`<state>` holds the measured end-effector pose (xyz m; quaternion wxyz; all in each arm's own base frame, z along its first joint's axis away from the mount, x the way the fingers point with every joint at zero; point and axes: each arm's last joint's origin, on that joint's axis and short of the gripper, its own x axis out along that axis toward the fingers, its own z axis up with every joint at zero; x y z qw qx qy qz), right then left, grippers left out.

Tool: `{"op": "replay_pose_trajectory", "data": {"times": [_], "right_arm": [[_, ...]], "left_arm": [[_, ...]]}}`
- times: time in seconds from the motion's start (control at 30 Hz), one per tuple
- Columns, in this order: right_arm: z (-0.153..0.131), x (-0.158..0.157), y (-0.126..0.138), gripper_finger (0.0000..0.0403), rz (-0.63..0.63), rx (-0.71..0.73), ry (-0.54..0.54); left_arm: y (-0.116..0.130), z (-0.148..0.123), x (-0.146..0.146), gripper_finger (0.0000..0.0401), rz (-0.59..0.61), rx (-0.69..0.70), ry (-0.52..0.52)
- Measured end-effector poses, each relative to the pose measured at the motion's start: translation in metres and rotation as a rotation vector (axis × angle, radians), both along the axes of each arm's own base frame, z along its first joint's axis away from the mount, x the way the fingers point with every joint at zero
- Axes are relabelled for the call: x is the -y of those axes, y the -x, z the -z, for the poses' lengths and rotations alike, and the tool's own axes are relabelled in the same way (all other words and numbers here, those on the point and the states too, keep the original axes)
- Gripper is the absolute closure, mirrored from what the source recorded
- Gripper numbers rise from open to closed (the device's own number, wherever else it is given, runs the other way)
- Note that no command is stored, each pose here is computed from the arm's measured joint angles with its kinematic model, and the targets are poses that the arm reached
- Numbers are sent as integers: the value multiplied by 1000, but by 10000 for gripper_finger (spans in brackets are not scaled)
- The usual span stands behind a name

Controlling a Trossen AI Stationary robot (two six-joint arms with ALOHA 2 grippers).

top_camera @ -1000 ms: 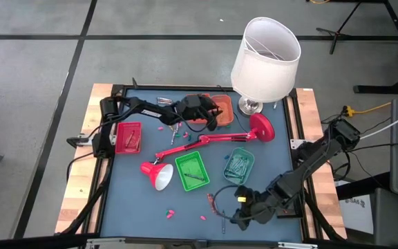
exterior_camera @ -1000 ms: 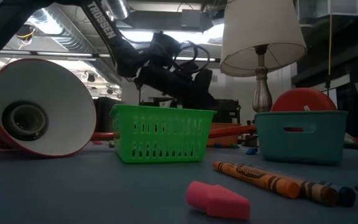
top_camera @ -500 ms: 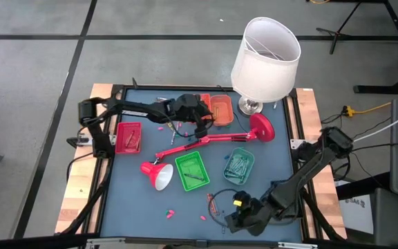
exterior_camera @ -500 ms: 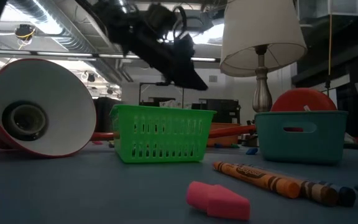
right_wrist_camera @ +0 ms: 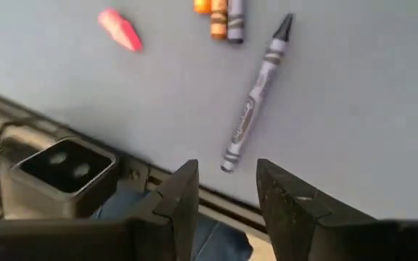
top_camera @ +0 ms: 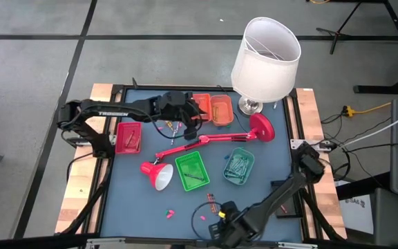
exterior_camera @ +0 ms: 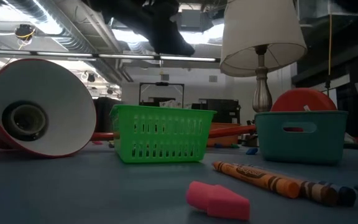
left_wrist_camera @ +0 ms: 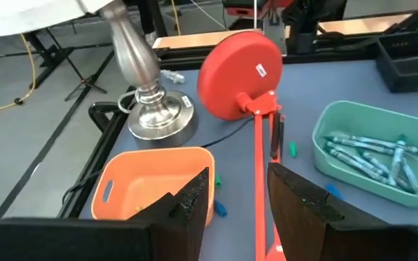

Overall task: Sort crayons
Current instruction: Put the violet crayon into the green bin

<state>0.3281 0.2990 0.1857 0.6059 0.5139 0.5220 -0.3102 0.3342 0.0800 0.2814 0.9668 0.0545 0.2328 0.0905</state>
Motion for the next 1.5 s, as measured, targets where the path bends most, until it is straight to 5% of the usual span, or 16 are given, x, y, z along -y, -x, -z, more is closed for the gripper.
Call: {"op": "replay_pose_trajectory", "data": {"times": [0.5,1.13,1.5], "right_arm": [[28,2,-13,265,40,-137,69],[46,4,-6,266,22,-301,69],[48,3,-7,376,17,-287,85]], "left_arm": [[6,12,7,276,15,-147,34],[15,-2,9,276,36,-116,-19],[57,-43,15,276,-49,-95,-114]]}}
